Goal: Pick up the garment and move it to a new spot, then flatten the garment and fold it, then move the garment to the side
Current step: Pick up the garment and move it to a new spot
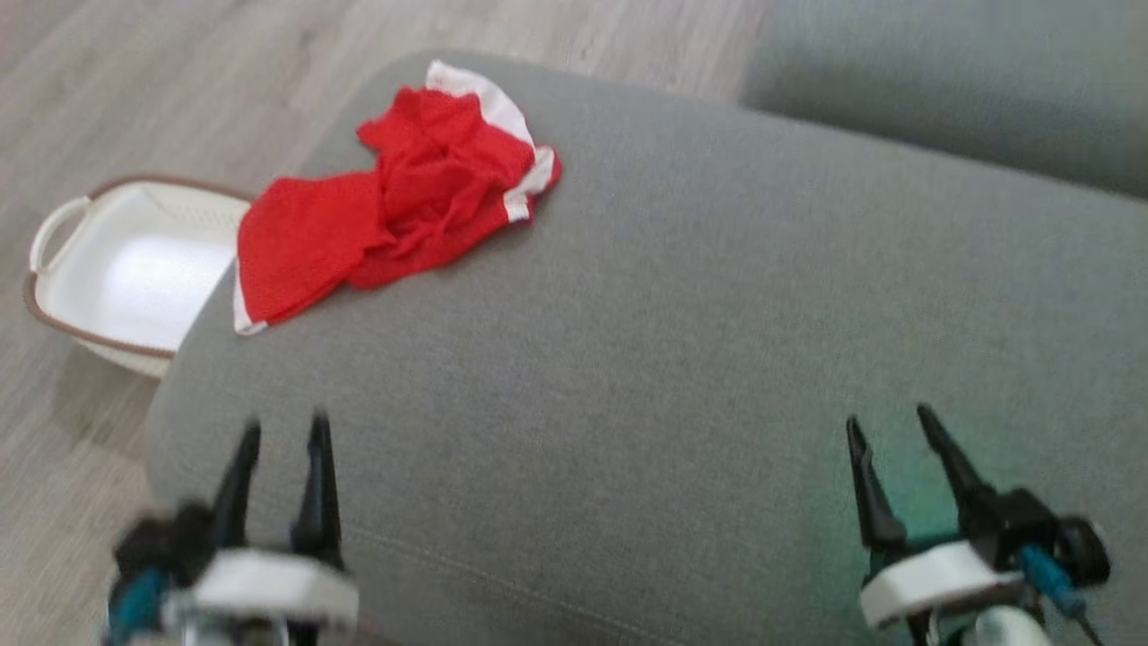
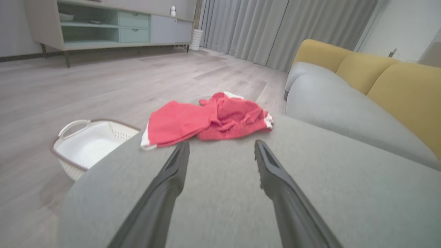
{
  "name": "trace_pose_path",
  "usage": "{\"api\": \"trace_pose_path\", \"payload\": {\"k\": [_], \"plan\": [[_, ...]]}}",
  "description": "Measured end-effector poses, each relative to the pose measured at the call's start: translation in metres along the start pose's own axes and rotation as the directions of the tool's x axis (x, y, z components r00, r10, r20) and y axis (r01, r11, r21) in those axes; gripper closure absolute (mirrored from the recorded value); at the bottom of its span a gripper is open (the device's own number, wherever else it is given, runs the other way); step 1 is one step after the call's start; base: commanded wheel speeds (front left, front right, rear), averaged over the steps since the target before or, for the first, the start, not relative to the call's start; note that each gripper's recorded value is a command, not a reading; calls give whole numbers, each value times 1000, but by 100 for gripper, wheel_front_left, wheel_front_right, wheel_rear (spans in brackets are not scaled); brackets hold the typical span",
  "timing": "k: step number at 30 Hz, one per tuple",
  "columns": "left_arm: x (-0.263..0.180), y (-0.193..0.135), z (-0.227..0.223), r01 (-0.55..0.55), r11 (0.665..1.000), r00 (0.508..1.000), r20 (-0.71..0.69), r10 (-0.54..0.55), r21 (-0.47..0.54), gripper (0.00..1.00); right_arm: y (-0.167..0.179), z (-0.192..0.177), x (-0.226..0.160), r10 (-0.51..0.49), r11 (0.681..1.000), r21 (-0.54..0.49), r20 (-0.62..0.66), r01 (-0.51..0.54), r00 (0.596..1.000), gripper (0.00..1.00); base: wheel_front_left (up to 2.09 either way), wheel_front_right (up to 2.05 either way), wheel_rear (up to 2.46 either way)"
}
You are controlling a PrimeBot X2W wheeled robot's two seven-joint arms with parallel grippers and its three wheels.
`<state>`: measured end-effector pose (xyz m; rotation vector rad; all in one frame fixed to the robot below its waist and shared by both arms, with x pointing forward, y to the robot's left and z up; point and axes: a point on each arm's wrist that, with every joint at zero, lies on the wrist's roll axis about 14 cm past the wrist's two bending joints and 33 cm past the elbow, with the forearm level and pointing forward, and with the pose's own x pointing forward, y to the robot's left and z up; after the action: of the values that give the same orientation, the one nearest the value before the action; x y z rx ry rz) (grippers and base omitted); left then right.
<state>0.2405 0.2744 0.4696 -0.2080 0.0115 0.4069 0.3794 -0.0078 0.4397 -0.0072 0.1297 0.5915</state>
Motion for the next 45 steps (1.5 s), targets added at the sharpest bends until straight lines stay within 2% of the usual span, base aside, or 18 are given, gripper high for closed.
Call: {"api": "trace_pose_path", "payload": {"k": [5, 8, 13, 18, 21, 23, 26, 27, 28, 29, 33, 38, 42, 45], "plan": [[75, -35, 38, 103, 994, 990, 98, -106, 35, 0, -19, -6, 28, -19, 999, -32, 0, 18, 1000, 0, 0, 0, 0], [122, -56, 40, 155, 986, 982, 94, -161, 66, 0, -36, -13, 46, -32, 998, -45, 0, 32, 999, 0, 0, 0, 0], [192, -87, 13, 223, 970, 975, -25, -222, 96, 0, -74, -33, 67, -65, 995, -78, -17, 64, 998, 0, 0, 0, 0], [248, -105, -22, 236, 964, 965, -149, -217, 122, 0, -94, -51, 80, -80, 994, -80, -29, 77, 996, 0, 0, 0, 0], [263, -102, -57, 207, 970, 953, -250, -171, 127, 0, -102, -56, 81, -95, 993, -77, -32, 92, 995, 0, 0, 0, 0], [267, -96, -91, 180, 975, 929, -349, -125, 128, 0, -110, -57, 79, -113, 991, -79, -30, 110, 993, 0, 0, 0, 0], [267, -97, -107, 177, 975, 911, -397, -112, 132, 0, -117, -56, 76, -129, 988, -85, -28, 126, 991, 0, 0, 0, 0], [266, -97, -113, 177, 975, 904, -414, -108, 132, 18, -120, -56, 74, -137, 987, -89, -29, 134, 990, 0, 0, 0, 0], [266, -98, -116, 178, 975, 898, -427, -106, 131, 71, -123, -56, 73, -145, 986, -93, -34, 142, 989, 0, 0, 0, 0], [267, -99, -116, 178, 975, 897, -430, -105, 133, 100, -126, -55, 71, -154, 984, -97, -35, 150, 987, 0, 0, 0, 0], [268, -104, -103, 186, 975, 910, -397, -123, 124, 100, -133, -53, 62, -184, 979, -100, -50, 178, 982, 0, 0, 0, 0], [266, -119, -70, 232, 967, 931, -313, -189, 104, 100, -122, -56, 43, -197, 979, -72, -86, 191, 977, 0, 0, 0, 0], [266, -140, -24, 278, 959, 945, -191, -265, 48, 100, -111, -48, 32, -206, 978, -46, -78, 203, 975, 0, 0, 0, 0], [256, -166, 1, 347, 938, 931, -125, -342, 18, 100, -110, -34, 27, -222, 975, -34, -44, 221, 974, 0, 0, 0, 0]]}}
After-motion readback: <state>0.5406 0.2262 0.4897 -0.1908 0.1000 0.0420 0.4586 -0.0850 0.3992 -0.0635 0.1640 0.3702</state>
